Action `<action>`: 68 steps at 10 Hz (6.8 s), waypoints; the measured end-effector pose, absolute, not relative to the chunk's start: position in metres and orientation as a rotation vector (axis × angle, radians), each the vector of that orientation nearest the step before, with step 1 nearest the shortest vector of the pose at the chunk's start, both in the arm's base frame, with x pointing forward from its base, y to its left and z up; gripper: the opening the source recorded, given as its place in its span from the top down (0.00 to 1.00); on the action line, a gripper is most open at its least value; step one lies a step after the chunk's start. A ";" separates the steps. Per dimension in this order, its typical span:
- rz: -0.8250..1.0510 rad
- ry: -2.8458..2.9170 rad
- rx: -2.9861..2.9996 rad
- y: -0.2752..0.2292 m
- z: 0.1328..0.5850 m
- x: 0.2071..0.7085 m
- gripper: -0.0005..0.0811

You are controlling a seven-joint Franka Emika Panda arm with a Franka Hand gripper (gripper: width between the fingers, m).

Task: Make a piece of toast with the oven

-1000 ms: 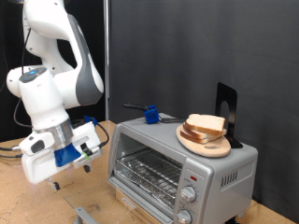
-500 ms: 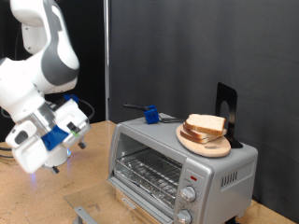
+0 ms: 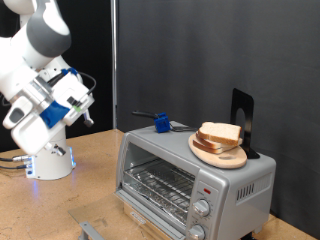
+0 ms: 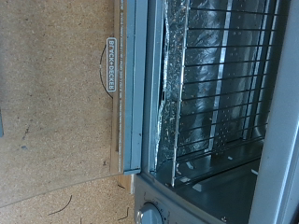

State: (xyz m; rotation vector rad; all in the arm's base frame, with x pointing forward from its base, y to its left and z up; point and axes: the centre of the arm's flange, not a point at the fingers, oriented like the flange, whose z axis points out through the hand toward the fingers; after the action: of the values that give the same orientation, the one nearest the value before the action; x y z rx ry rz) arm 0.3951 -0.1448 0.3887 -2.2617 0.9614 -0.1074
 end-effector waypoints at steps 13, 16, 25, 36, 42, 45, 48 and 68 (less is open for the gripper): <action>-0.387 0.000 -2.491 -0.031 0.476 0.408 0.00; -0.382 -0.205 -2.515 0.018 0.498 0.402 0.00; -0.309 -0.364 -2.644 0.110 0.535 0.384 0.00; -0.371 -0.390 -2.780 0.162 0.422 0.348 0.00; -0.399 -0.326 -2.723 0.185 0.404 0.333 0.00; -0.407 -0.301 -2.692 0.186 0.416 0.336 0.00; -0.432 -0.263 -2.661 0.171 0.439 0.346 0.00; -0.335 -0.250 -2.786 0.174 0.388 0.361 0.00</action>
State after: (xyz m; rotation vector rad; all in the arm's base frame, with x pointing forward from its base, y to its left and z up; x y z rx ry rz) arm 0.3607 0.1737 0.3877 -2.7856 -0.2499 -0.3349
